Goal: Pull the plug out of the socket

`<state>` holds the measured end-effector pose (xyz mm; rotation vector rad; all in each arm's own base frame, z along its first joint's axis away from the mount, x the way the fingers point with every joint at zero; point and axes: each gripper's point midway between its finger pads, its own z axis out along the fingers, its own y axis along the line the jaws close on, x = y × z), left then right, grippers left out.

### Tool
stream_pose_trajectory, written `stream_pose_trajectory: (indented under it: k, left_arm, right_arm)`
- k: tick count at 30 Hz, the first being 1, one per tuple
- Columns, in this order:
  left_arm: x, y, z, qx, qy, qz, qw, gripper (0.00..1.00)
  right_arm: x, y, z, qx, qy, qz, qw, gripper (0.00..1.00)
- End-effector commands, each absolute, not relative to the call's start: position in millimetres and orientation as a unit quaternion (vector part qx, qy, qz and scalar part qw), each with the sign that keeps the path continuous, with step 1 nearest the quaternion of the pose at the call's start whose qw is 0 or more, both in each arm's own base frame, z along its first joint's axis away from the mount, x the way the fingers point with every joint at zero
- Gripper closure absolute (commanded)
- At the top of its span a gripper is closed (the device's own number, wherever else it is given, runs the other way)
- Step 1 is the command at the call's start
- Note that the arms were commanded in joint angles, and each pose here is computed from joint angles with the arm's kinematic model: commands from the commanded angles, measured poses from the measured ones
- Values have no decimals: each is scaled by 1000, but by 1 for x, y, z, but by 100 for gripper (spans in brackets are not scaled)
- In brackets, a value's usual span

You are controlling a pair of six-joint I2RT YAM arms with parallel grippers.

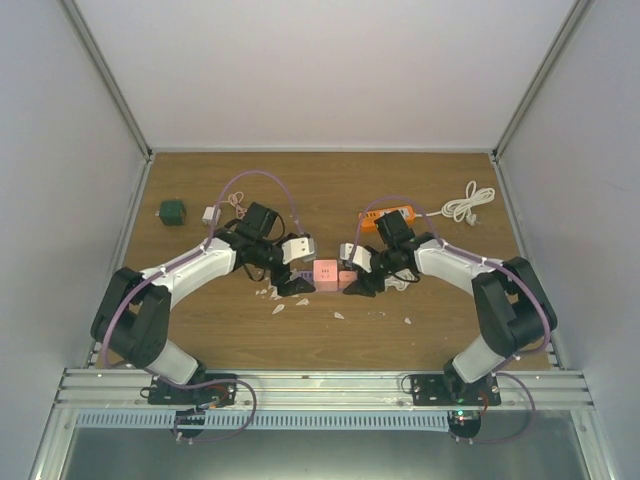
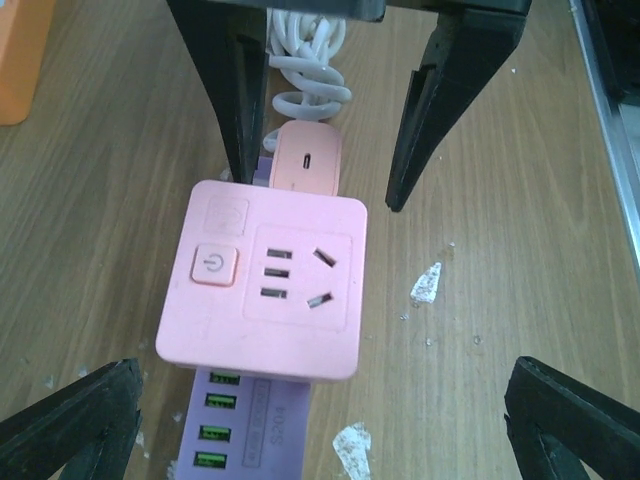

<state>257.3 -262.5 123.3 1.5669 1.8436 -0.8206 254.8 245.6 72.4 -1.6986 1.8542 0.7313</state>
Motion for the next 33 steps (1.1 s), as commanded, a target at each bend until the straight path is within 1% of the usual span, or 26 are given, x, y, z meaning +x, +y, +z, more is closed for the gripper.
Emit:
stream_pose_trajectory:
  k: [1,6,7,9,15,21,24,33]
  left_arm:
    - [265,-276,121,605,665,-304,317,1]
    - [268,-284,114,614,656,-298,322,1]
    - [268,-286,112,615,656,-299,320,1]
    - [268,-289,109,618,654,-301,317,2]
    - [269,-298,100,625,648,-299,317,3]
    - [274,-301,93,625,647,-298,319,6]
    - [275,-303,92,627,647,-295,320,10]
    - [278,-306,108,625,635,-295,344,30]
  right_arm:
    - [262,250,71,-622,682,274,271,32]
    - [264,252,63,-625,679,278,268,32]
    - [264,252,62,-625,679,277,267,33]
    - [267,253,60,-624,681,273,269,40]
    - [272,255,57,-623,682,271,272,52]
    - [272,254,52,-630,681,260,269,60]
    - [269,253,50,-636,677,256,266,64]
    - [257,243,37,-657,671,245,241,79]
